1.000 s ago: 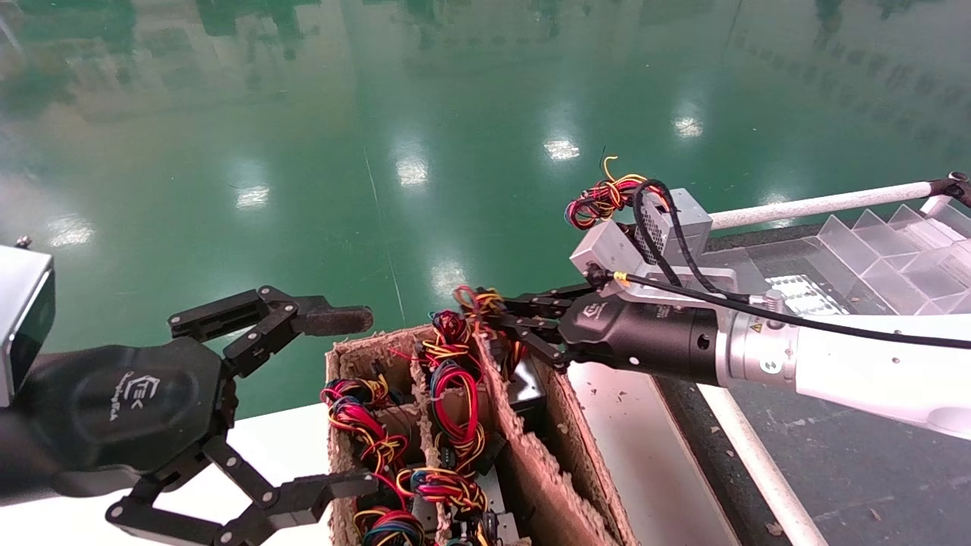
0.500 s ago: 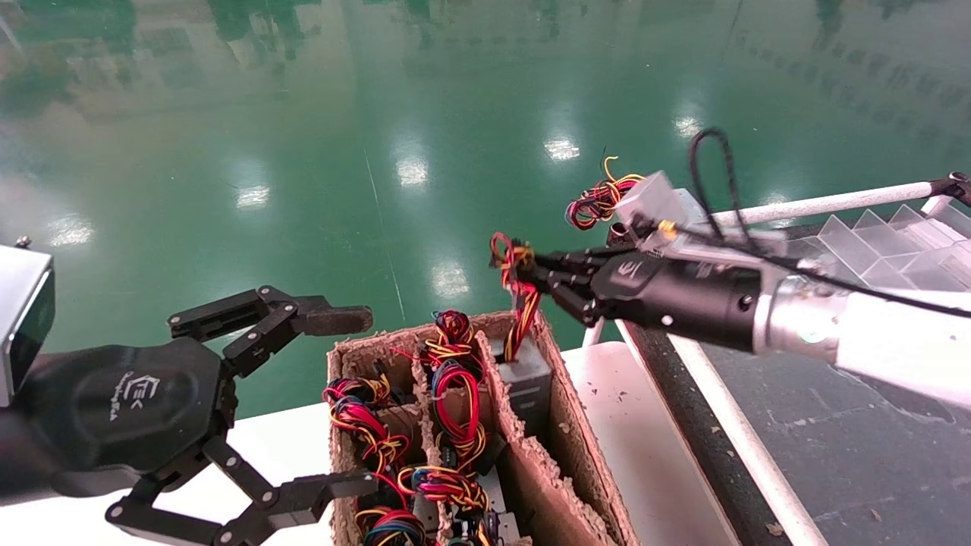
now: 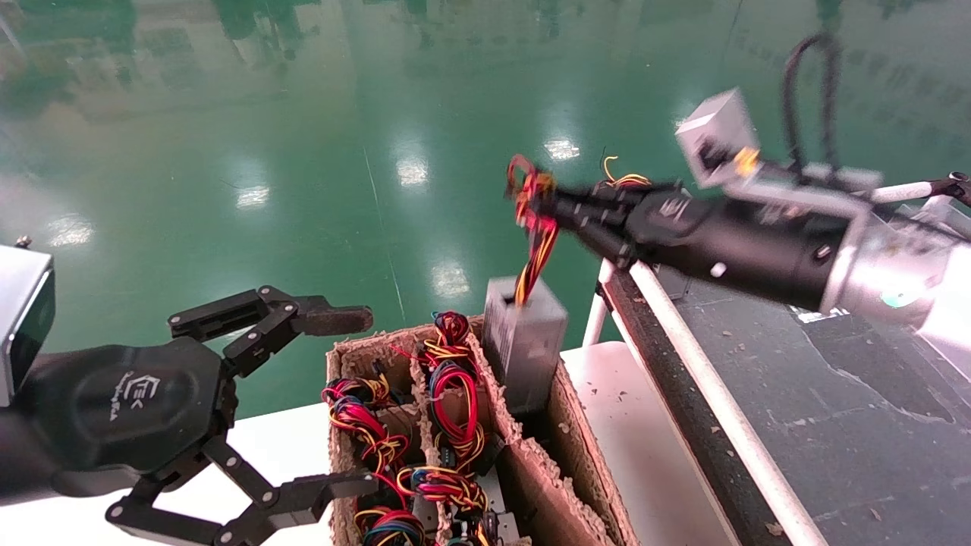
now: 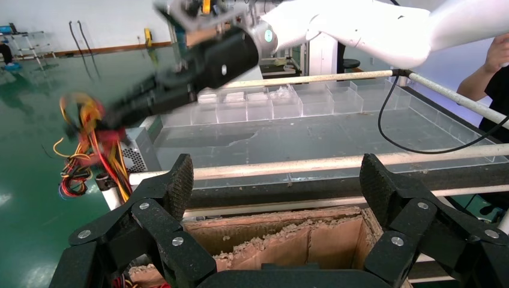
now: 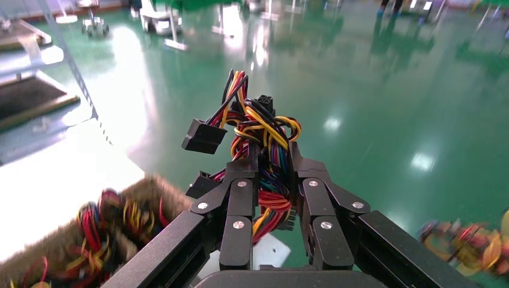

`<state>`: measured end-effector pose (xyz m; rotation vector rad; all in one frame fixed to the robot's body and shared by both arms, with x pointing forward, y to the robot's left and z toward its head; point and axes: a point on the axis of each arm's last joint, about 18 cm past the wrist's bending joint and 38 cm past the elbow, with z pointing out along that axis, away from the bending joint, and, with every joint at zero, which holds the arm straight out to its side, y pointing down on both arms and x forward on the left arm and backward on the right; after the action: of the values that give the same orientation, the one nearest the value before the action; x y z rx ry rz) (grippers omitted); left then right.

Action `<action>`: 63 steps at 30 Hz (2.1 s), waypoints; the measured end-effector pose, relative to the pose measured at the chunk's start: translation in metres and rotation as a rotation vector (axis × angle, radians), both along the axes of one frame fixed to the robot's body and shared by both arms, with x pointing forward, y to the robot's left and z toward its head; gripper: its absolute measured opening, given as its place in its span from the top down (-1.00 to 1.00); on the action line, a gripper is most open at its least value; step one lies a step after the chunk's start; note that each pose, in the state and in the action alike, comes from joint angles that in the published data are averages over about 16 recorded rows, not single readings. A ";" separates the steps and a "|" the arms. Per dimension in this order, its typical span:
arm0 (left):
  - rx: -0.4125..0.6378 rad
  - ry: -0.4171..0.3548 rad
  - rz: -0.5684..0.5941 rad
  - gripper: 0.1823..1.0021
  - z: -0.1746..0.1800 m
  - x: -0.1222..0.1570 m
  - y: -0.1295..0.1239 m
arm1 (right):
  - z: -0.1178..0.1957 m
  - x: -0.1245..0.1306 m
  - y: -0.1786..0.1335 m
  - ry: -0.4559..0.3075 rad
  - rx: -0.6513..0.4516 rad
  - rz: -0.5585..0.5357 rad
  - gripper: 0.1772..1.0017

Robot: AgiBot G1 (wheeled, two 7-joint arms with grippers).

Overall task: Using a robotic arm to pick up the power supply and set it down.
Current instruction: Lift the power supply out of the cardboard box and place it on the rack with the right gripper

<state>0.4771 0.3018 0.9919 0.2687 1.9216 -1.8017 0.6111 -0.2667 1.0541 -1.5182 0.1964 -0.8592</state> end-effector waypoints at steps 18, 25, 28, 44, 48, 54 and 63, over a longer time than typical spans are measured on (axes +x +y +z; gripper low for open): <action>0.000 0.000 0.000 -1.00 0.000 0.000 0.000 | 0.113 -0.007 -0.039 -0.290 0.087 -0.135 0.76; 0.000 0.000 0.000 -1.00 0.000 0.000 0.000 | 0.151 0.006 -0.064 -0.357 0.121 -0.238 0.76; 0.000 0.000 0.000 -1.00 0.000 0.000 0.000 | 0.160 0.010 -0.080 -0.375 0.131 -0.284 0.76; 0.000 0.000 0.000 -1.00 0.000 0.000 0.000 | 0.138 0.007 -0.185 -0.388 0.093 -0.487 0.76; 0.000 0.000 0.000 -1.00 0.000 0.000 0.000 | 0.119 0.003 -0.205 -0.380 0.070 -0.514 0.76; 0.000 0.000 0.000 -1.00 0.000 0.000 0.000 | 0.086 0.002 -0.220 -0.346 0.035 -0.521 0.76; 0.000 0.000 0.000 -1.00 0.000 0.000 0.000 | 0.043 0.017 -0.210 -0.242 0.000 -0.491 0.76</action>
<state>0.4771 0.3018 0.9919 0.2687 1.9216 -1.8017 0.6280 -0.4764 1.0972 -1.3696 0.4004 -1.4223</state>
